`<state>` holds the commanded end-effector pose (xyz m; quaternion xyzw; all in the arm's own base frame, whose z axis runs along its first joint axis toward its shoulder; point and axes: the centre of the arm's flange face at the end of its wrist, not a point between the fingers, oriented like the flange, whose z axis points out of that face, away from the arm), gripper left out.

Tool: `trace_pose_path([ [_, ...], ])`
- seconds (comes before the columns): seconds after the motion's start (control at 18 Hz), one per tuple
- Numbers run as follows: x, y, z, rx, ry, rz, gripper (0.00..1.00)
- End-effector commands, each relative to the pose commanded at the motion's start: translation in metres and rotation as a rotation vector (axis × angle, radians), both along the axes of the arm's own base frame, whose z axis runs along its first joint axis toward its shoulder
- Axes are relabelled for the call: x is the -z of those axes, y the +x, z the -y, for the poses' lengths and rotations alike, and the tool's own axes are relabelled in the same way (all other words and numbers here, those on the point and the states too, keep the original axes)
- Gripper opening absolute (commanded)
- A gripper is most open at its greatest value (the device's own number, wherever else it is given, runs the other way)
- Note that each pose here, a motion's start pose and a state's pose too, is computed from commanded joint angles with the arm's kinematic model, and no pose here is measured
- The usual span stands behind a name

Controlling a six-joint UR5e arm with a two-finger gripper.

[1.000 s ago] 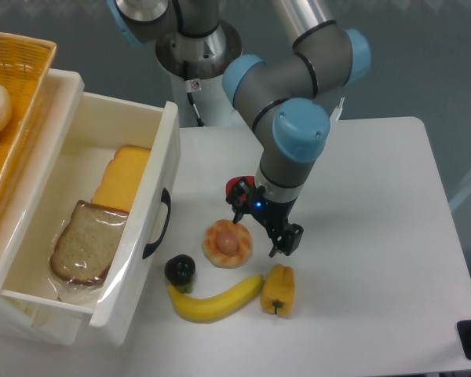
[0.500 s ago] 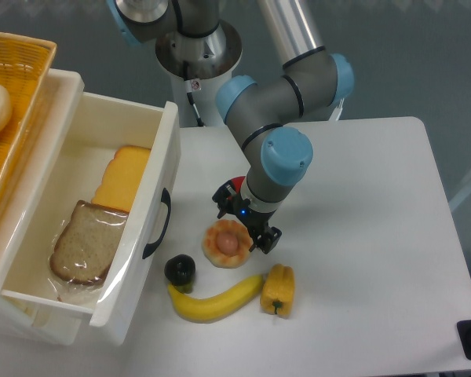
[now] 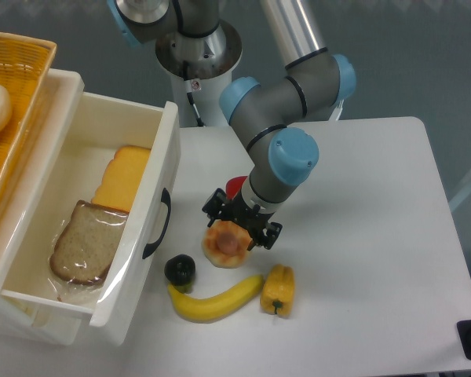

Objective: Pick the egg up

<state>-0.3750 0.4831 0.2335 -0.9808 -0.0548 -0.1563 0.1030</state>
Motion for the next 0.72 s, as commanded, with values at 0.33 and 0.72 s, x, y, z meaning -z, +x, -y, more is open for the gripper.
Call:
trace_pose_path([
  [0.33,0.008,-0.001,0.004,0.015,-0.055,-0.024,1.00],
  [0.72,0.018,-0.001,0.003,0.021,-0.069,-0.015,1.00],
])
